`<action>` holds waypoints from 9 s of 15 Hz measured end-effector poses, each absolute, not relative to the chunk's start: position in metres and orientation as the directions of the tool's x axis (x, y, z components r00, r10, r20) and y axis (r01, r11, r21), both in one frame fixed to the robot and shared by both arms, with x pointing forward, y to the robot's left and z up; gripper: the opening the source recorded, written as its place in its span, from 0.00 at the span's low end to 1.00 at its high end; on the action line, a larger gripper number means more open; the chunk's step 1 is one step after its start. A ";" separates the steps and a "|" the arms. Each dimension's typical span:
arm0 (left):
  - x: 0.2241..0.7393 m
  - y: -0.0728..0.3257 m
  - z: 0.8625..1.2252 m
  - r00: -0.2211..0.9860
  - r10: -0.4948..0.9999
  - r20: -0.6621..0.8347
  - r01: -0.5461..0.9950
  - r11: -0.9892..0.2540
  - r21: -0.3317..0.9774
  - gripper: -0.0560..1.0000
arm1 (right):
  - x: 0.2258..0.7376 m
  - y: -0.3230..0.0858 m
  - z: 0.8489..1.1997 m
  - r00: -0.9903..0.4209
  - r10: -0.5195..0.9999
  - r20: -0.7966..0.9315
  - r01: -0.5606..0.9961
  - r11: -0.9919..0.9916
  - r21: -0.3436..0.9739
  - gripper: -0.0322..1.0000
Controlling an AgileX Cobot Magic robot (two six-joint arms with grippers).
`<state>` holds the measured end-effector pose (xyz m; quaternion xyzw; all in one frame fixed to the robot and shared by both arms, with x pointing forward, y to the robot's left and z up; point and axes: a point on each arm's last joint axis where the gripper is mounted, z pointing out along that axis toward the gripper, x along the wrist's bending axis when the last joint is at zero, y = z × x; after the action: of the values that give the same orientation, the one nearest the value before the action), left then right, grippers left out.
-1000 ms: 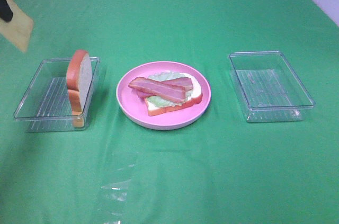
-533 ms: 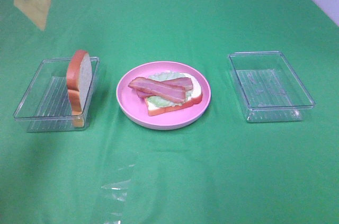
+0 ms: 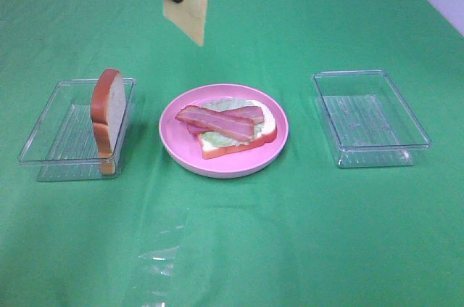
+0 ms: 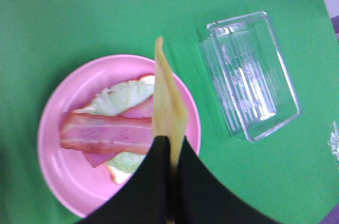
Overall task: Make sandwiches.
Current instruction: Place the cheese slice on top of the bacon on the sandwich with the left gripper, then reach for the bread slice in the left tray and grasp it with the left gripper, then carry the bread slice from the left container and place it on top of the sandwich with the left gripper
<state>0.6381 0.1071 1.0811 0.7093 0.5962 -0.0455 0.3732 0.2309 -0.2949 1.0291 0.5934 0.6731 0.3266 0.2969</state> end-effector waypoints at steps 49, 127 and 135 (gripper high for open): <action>0.679 0.118 1.072 0.229 0.969 -0.090 0.891 -0.171 0.421 0.99 | 0.231 -0.295 1.029 -0.120 0.993 -0.012 0.605 0.082 0.792 0.98; 0.680 0.063 0.958 -0.034 0.756 -0.653 0.993 0.100 0.064 0.26 | 0.231 -0.295 1.029 -0.120 0.993 -0.012 0.605 0.082 0.792 0.98; 0.673 0.076 0.945 0.045 0.860 -0.508 0.998 -0.021 0.052 0.63 | 0.231 -0.295 1.029 -0.120 0.993 -0.012 0.605 0.082 0.792 0.98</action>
<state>0.6733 0.0756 0.9449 0.6939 0.6697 -0.1707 0.2024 0.2309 -0.2949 1.0291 0.5934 0.6731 0.3266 0.2969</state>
